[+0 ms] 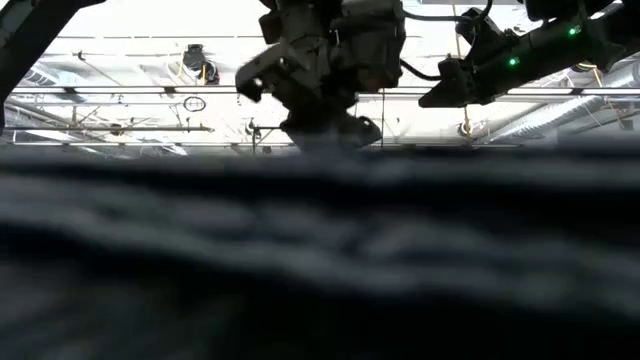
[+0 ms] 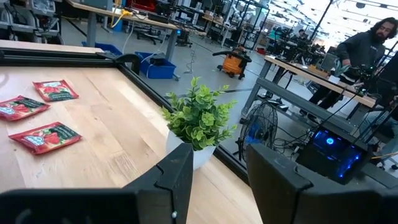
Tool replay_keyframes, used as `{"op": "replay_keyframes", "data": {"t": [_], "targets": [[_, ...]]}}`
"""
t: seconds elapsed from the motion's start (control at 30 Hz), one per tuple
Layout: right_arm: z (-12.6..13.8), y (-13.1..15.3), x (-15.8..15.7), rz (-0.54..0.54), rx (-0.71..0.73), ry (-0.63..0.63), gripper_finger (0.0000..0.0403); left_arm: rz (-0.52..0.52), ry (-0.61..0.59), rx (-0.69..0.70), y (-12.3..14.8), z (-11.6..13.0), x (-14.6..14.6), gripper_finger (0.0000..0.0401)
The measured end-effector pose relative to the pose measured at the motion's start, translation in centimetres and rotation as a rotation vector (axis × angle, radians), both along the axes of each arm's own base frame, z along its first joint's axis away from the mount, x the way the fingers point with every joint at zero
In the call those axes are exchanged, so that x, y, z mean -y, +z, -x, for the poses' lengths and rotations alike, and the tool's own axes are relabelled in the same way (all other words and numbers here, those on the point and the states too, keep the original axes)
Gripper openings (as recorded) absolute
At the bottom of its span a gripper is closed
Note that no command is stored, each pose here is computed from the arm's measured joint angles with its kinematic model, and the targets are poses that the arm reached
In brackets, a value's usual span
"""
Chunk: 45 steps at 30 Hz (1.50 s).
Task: Pick & Place Tea
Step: Put the red tea bag into the middle slot of the wooden organizer
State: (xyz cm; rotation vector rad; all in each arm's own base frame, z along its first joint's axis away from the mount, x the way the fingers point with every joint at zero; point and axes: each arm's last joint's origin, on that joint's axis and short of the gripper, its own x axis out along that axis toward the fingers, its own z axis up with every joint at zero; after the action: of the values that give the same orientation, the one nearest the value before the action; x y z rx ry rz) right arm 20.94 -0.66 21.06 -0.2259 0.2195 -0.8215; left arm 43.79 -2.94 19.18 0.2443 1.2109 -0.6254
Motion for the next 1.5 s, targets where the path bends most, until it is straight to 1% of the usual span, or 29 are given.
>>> {"op": "replay_keyframes", "data": {"t": [0.07,0.17,0.27,0.33,0.43,0.5,0.6,0.73,1.27,1.4,1.5], "targets": [[0.0,0.0,0.0,0.0,0.0,0.0,0.0134,0.012,-0.006,0.004,0.2,-0.1,0.1,0.0003],[0.0,0.0,0.0,0.0,0.0,0.0,0.0134,-0.012,0.006,0.007,0.2,-0.1,0.0,0.0006],[0.0,0.0,0.0,0.0,-0.003,0.0,0.0134,-0.096,0.024,0.012,0.2,-0.1,-0.2,0.0008],[0.0,0.0,0.0,0.0,-0.004,0.0,0.0134,-0.147,0.046,0.014,0.7,0.1,-0.5,0.0004],[0.0,0.0,0.0,0.001,-0.003,0.0,0.0134,-0.177,0.079,0.0,0.9,0.2,-1.0,0.0007],[0.0,0.0,0.0,0.0,-0.003,0.0,0.0134,-0.181,0.089,-0.014,0.6,0.3,-1.5,0.0009],[0.0,0.0,0.0,0.0,-0.005,0.0,0.0134,-0.179,0.108,0.001,0.0,0.2,-2.2,0.0003],[0.0,0.0,0.0,0.001,-0.008,0.0,0.0134,-0.149,0.112,-0.004,-0.5,0.3,-2.5,0.0004],[0.0,0.0,0.0,0.001,-0.008,-0.001,0.0134,-0.125,0.123,-0.009,-3.5,0.6,-2.4,0.0002],[0.0,-0.1,0.3,0.0,-0.008,-0.012,0.0134,-0.121,0.15,-0.01,-4.3,0.3,-2.5,0.0002],[0.0,-0.1,0.3,-0.004,-0.004,-0.013,0.0134,-0.148,0.186,-0.007,-4.3,0.2,-2.5,0.0002]]}}
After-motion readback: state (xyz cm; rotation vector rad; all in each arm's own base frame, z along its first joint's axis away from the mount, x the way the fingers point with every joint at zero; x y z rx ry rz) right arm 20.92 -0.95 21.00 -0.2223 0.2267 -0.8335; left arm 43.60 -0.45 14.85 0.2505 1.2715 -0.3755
